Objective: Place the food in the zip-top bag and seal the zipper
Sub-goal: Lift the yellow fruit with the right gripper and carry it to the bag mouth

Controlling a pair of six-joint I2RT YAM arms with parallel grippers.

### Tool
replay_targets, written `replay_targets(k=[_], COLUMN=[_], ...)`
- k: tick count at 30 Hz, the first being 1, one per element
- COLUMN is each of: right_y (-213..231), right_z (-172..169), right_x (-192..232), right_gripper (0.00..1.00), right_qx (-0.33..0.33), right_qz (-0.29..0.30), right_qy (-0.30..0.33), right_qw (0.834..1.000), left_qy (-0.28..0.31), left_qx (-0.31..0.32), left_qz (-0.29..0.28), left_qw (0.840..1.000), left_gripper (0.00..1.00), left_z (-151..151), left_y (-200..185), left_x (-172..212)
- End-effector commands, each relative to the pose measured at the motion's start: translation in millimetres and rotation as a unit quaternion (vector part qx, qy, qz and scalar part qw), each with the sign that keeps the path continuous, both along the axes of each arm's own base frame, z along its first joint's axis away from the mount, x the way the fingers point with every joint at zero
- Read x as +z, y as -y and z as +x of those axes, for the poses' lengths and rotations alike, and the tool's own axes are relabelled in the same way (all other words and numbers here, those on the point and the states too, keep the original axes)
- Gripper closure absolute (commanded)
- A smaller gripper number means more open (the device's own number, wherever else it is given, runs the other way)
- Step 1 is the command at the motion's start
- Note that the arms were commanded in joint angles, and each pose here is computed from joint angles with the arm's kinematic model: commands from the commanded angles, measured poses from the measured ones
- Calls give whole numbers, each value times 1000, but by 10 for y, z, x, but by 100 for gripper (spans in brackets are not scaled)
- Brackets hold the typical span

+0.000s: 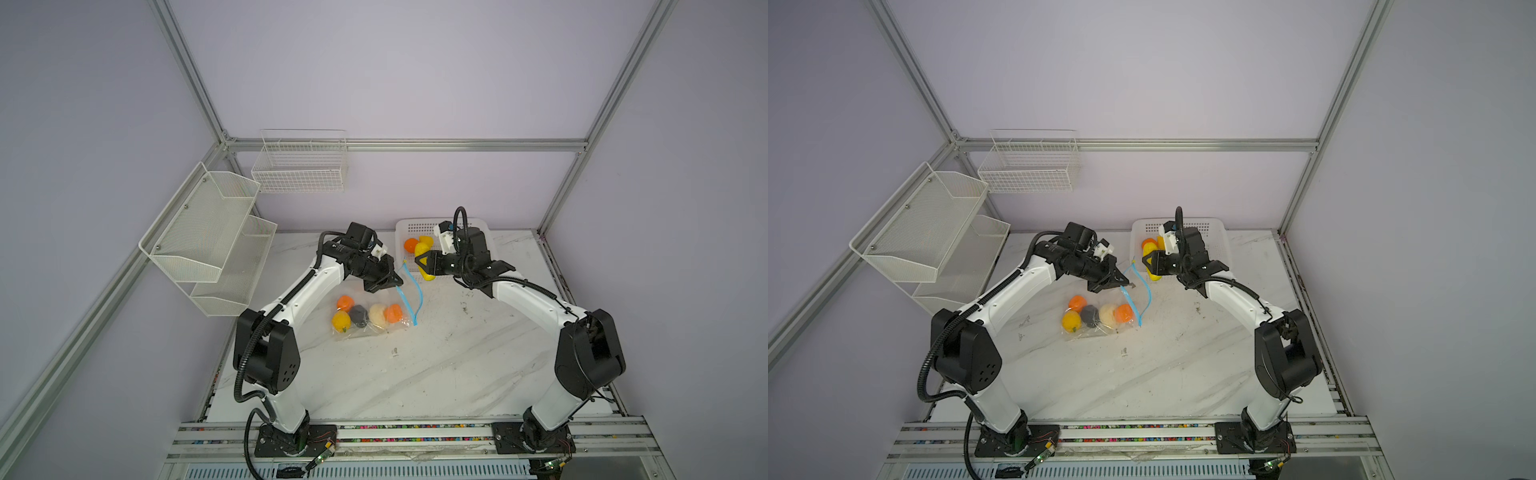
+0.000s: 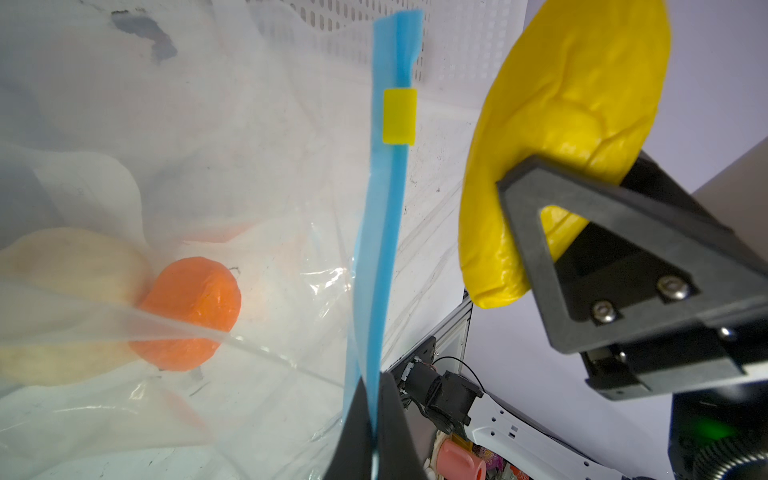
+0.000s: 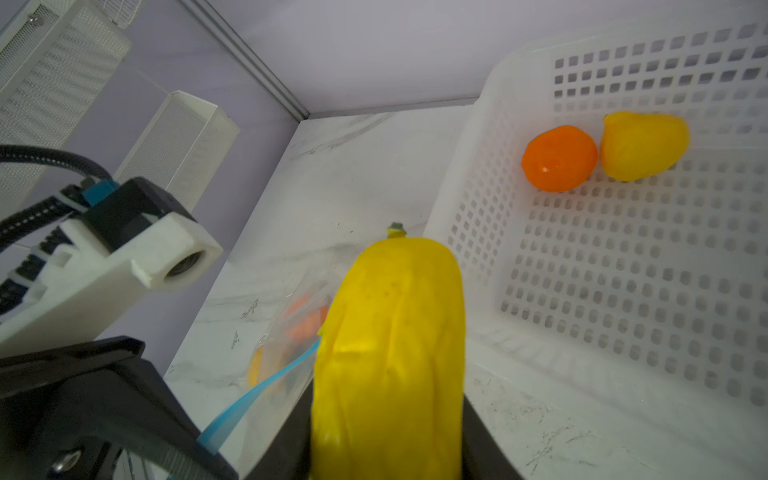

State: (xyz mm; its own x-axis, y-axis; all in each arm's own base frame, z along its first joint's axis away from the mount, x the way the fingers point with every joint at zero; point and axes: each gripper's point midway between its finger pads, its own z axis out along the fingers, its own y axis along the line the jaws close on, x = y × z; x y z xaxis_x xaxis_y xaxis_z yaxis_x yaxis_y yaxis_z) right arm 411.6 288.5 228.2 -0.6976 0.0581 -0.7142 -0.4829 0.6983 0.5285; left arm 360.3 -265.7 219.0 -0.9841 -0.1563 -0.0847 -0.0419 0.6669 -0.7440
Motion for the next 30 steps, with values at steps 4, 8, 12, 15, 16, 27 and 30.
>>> replay_targets(k=[4,8,12,15,16,27,30], right_y=[-171,-268,-313,-307,-309,-318,-338], right_z=[-392,-532,-593,-569,-574,-731,-715], right_x=[103,67,-39,-122,-138,-218,-241], right_gripper=[59,60,61,61,61,61,61], right_qx=[73,105,117,113,115,145,147], right_qz=[8,13,10,2,1,8,10], right_qy=[-11,-22,-38,-44,-45,-58,-58], right_qw=[997,994,992,993,992,988,987], left_qy=[37,38,38,38,38,37,37], left_qx=[-7,-8,-6,-5,-6,-4,-4], left_qz=[-18,-18,-18,-17,-17,-16,-16], left_qw=[999,999,999,999,999,999,999], left_gripper=[100,100,100,100,100,100,100], left_z=[56,53,52,57,53,57,53], left_y=[55,59,55,48,53,51,49], left_x=[282,287,286,286,282,278,280])
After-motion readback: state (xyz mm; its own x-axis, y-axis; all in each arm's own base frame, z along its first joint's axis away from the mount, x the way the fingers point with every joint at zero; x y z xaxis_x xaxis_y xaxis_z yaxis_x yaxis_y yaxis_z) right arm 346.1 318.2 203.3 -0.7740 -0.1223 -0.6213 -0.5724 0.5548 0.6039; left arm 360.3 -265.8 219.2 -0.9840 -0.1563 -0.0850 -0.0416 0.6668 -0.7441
